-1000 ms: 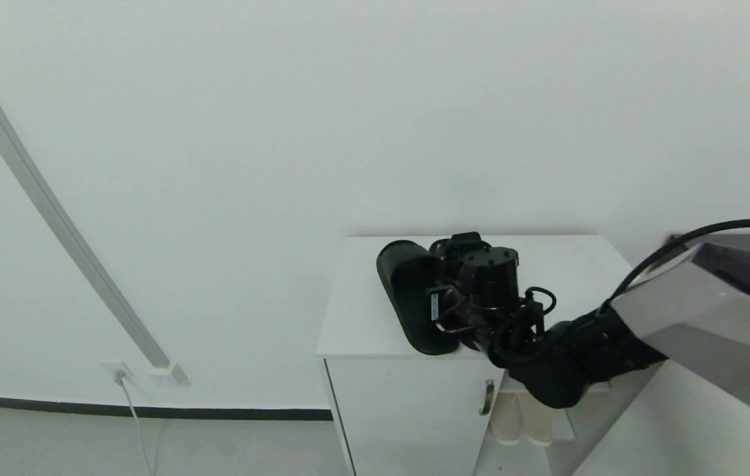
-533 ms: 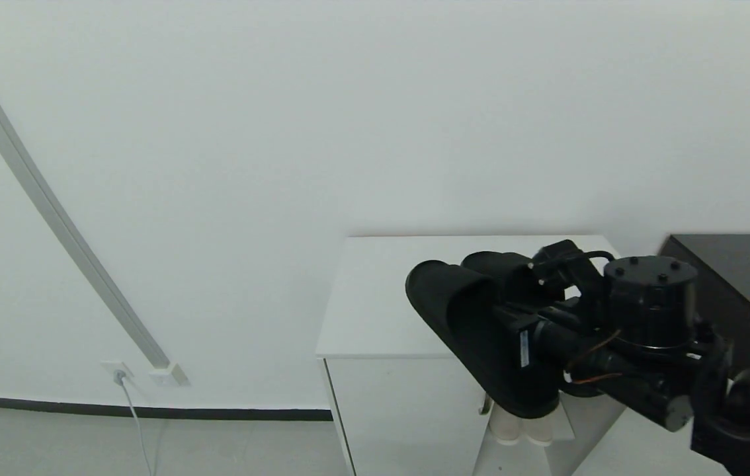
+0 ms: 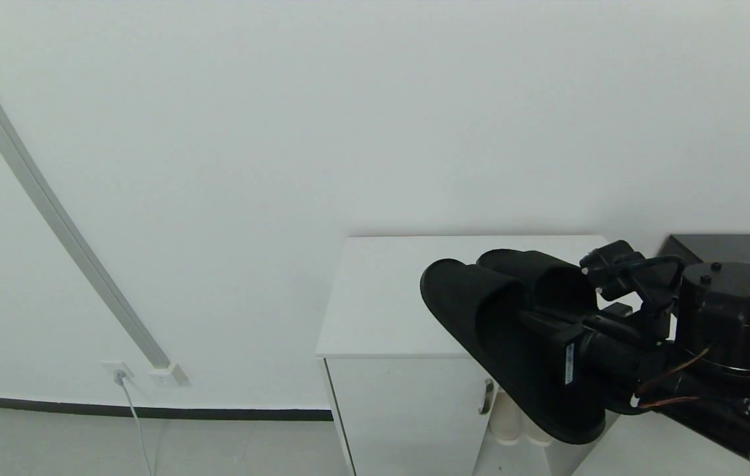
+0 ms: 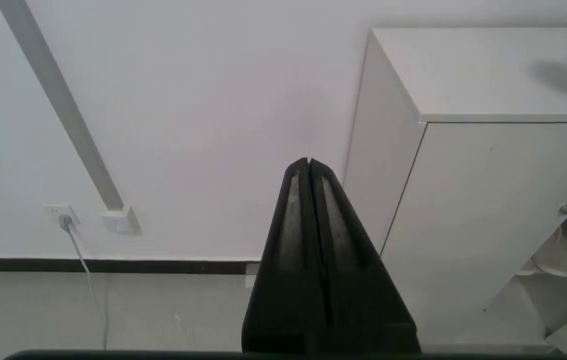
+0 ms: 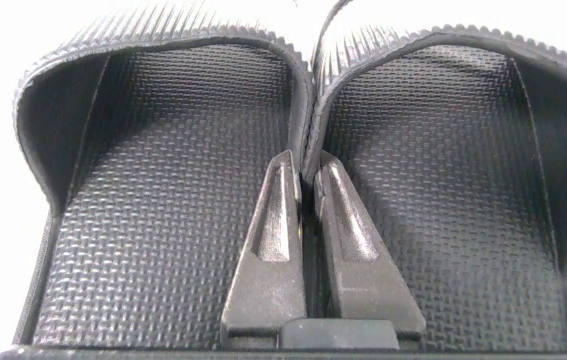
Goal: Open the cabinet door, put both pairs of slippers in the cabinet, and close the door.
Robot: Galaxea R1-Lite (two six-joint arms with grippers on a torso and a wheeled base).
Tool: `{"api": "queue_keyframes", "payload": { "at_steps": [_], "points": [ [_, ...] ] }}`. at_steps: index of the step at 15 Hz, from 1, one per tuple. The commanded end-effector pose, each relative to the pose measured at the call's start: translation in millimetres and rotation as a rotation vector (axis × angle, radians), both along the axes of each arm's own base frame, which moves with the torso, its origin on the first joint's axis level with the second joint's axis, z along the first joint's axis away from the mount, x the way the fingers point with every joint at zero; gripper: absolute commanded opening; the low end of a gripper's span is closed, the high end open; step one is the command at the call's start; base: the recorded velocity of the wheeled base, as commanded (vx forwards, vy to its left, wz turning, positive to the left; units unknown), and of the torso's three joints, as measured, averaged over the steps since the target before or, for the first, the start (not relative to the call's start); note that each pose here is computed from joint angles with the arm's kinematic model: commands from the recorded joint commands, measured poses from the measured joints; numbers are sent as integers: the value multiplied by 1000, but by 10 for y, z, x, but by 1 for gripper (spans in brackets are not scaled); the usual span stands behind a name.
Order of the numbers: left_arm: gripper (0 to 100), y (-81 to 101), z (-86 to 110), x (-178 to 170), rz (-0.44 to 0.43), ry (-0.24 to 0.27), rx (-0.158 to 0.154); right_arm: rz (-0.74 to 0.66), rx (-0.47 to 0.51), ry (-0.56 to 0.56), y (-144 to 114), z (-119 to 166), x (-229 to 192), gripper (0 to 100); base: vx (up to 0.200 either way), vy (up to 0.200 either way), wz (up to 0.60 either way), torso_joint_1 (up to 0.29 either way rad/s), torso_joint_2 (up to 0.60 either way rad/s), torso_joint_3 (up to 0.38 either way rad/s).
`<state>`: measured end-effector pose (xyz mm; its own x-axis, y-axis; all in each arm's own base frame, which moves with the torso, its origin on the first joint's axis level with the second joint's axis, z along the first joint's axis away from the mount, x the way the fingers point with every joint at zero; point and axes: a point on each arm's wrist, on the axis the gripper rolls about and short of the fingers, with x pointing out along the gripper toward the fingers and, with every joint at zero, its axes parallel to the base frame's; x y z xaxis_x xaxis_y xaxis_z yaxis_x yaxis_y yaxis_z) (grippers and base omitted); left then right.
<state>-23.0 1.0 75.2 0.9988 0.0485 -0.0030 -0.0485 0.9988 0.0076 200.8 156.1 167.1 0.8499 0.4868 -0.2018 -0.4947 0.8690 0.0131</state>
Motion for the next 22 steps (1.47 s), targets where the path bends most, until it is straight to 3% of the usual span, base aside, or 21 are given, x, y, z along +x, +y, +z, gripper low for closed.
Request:
{"api": "queue_keyframes", "payload": {
  "at_steps": [1,10,15,18,22],
  "points": [
    [0,0,-4,2,1,3,0,6,7,-8,-15,25,-24,0,0,0,0,0,0,0],
    [0,0,-4,2,2,3,-1,13,4,-2,-29,7,-49,0,-200,0,0,1,2,3],
    [0,0,0,1,2,1,-4,22,3,2,-38,-3,-70,0,0,0,0,0,0,0],
    [0,0,0,1,2,1,-4,147,29,26,-117,-18,-86,0,0,0,0,0,0,0],
    [0,0,2,1,2,0,-4,155,27,34,-117,-36,-71,0,0,0,0,0,0,0]
  ]
}}
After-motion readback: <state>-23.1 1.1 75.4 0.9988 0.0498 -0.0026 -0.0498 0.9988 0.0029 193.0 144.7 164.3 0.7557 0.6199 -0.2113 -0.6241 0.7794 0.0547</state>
